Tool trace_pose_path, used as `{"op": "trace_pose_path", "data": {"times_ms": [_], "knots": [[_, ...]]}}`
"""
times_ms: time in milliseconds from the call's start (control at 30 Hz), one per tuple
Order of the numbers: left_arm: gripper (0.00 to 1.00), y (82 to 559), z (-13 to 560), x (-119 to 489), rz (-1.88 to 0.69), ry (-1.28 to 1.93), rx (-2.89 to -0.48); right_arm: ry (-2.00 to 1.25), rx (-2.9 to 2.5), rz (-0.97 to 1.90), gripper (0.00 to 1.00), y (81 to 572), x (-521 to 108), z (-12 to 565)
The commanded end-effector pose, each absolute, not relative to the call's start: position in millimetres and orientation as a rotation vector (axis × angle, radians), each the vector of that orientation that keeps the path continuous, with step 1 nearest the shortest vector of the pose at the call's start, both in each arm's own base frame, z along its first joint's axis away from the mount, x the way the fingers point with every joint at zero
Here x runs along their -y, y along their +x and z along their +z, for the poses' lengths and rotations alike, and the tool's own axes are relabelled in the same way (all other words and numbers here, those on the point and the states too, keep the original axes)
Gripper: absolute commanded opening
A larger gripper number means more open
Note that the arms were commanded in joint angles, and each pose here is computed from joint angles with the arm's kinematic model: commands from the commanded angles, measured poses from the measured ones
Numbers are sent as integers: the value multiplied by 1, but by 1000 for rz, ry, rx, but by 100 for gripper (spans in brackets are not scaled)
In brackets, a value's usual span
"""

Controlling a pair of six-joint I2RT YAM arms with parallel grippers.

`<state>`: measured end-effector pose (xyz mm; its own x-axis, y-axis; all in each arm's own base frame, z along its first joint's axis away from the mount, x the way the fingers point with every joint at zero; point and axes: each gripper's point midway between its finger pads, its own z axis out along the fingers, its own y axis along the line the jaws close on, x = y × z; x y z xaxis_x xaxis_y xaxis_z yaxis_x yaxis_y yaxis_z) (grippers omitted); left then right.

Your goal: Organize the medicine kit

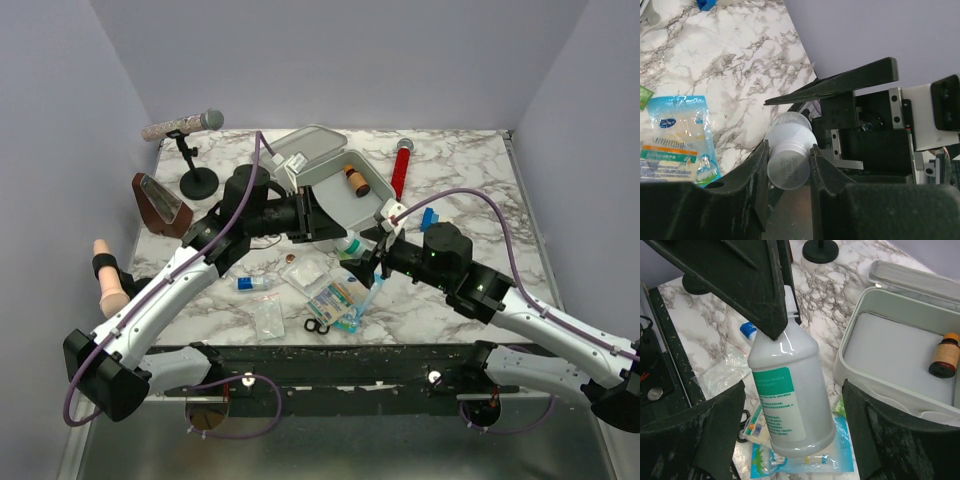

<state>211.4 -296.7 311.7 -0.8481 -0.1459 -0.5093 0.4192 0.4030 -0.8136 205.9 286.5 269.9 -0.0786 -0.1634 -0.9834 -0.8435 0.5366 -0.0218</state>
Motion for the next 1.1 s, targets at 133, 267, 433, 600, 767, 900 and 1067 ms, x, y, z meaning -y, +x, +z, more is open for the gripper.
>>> {"op": "trace_pose_path", "data": {"times_ms": [133,267,433,600,767,900,1067], "knots": [[0,203,328,306,-1508,363,-2086,-928,-1585,694,68,203,-286,271],[0,205,317,305,-1475,363,-2115,-914,-1560,714,58,201,-287,277],[18,209,315,304,-1450,366,-2115,-907,-1561,710,39,203,-287,278],[58,219,321,298,-1349,388,-2093,-876,-1554,711,34,205,-286,287],[99,264,322,258,-1036,166,-2109,-820,-1602,639,33,222,-284,286],[99,300,305,203,-846,-138,-2140,-699,-1687,468,34,266,-277,279],[98,297,300,163,-733,-276,-2054,-595,-1870,439,34,341,-275,251]]}}
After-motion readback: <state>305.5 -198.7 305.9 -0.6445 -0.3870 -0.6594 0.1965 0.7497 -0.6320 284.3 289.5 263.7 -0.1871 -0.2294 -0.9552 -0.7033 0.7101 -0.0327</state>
